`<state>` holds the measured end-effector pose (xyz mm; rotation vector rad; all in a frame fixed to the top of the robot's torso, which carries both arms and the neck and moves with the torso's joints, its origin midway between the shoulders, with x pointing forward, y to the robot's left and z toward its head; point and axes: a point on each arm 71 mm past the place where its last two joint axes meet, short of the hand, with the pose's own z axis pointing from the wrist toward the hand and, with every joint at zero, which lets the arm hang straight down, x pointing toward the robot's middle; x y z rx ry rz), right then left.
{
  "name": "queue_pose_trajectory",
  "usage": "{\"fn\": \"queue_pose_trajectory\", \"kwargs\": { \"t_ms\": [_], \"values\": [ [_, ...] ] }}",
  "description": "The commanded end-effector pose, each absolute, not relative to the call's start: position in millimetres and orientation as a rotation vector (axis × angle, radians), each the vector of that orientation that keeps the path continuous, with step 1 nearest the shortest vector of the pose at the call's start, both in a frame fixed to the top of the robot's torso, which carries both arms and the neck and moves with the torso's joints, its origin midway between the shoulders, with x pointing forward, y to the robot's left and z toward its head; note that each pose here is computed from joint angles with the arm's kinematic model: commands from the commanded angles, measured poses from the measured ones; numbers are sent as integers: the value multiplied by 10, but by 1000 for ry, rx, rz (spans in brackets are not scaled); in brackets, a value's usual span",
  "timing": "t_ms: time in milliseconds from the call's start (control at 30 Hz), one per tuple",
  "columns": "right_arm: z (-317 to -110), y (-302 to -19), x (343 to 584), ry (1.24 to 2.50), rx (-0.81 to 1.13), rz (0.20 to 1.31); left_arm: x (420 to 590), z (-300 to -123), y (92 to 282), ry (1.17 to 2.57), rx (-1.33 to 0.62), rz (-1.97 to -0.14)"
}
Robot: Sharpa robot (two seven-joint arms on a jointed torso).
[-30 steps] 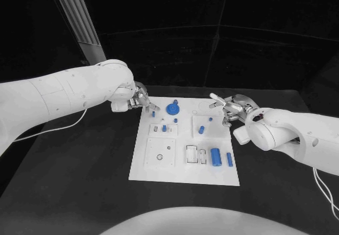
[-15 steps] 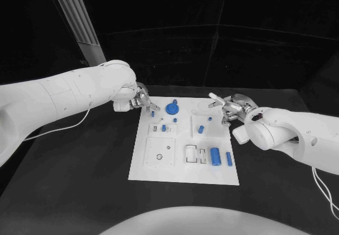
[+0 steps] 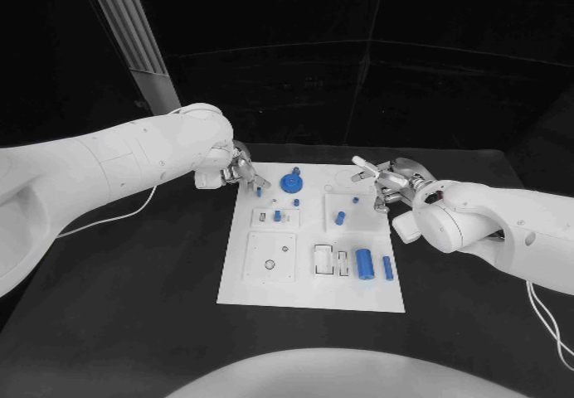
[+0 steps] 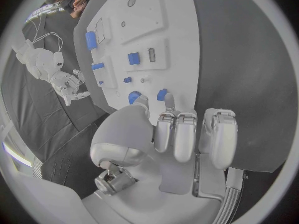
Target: Assemble the parts on the task board
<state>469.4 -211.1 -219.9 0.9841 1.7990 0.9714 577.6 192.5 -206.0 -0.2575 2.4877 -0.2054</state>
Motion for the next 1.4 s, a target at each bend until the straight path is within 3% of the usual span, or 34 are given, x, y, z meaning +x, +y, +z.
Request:
{"fn": "queue_pose_trajectory", "kwargs": {
  "t_ms": [33, 1400],
  "values": [
    [-2189, -2092, 4695, 1802, 972, 981, 5778, -2059, 1916, 2498, -244, -214],
    [-2187, -2103, 4682, 1807, 972, 969, 5776, -2111, 1856, 2529, -225, -204]
  ]
}}
